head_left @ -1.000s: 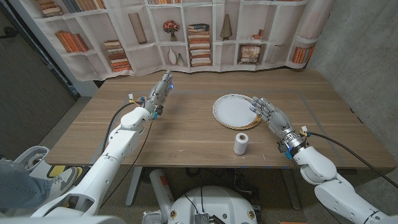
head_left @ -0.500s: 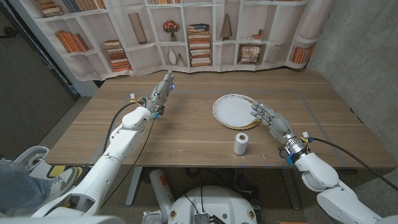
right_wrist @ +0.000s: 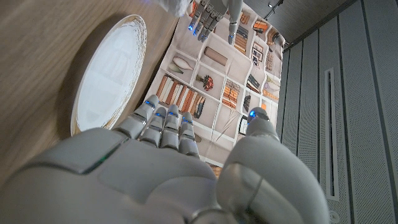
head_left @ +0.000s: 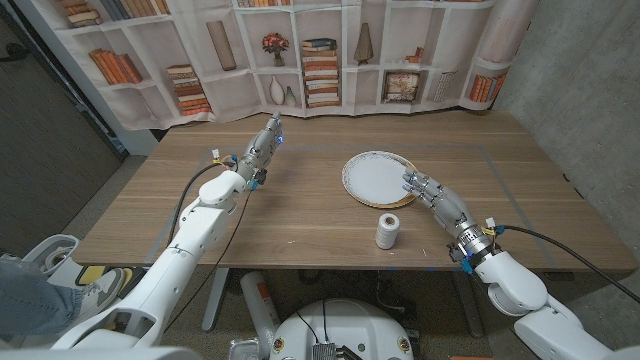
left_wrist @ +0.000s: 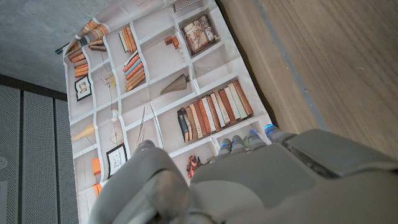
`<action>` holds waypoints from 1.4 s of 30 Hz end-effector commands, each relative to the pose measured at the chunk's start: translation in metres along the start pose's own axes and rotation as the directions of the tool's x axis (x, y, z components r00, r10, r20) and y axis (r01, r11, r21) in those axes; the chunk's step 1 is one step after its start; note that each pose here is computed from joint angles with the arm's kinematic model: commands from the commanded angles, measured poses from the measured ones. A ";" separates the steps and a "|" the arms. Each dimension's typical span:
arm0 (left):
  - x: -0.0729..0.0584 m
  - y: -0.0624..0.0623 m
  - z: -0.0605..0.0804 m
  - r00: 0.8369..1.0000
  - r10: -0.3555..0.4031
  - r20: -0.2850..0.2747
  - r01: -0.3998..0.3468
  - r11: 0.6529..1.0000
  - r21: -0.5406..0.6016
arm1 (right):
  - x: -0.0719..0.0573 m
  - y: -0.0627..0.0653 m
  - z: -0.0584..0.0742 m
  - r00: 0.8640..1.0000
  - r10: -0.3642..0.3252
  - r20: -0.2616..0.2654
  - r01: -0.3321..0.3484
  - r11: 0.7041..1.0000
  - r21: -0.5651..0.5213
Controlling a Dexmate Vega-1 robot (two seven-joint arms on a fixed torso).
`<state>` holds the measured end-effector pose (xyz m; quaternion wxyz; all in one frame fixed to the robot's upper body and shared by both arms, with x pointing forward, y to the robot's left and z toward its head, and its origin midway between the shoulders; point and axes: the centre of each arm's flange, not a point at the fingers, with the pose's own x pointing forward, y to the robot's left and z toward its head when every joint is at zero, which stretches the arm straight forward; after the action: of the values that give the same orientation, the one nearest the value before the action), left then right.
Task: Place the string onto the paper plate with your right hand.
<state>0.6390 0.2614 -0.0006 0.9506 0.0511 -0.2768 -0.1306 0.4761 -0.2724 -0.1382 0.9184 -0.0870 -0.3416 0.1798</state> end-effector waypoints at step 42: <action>0.008 -0.008 -0.002 0.999 -0.032 -0.007 0.032 0.999 -0.001 | -0.021 0.031 0.014 0.997 -0.013 -0.079 -0.008 0.965 -0.261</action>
<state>0.6442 0.2535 0.0014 0.9495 0.0549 -0.2738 -0.1428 0.4494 -0.2563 -0.1454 0.9139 -0.1952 -0.3295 0.1344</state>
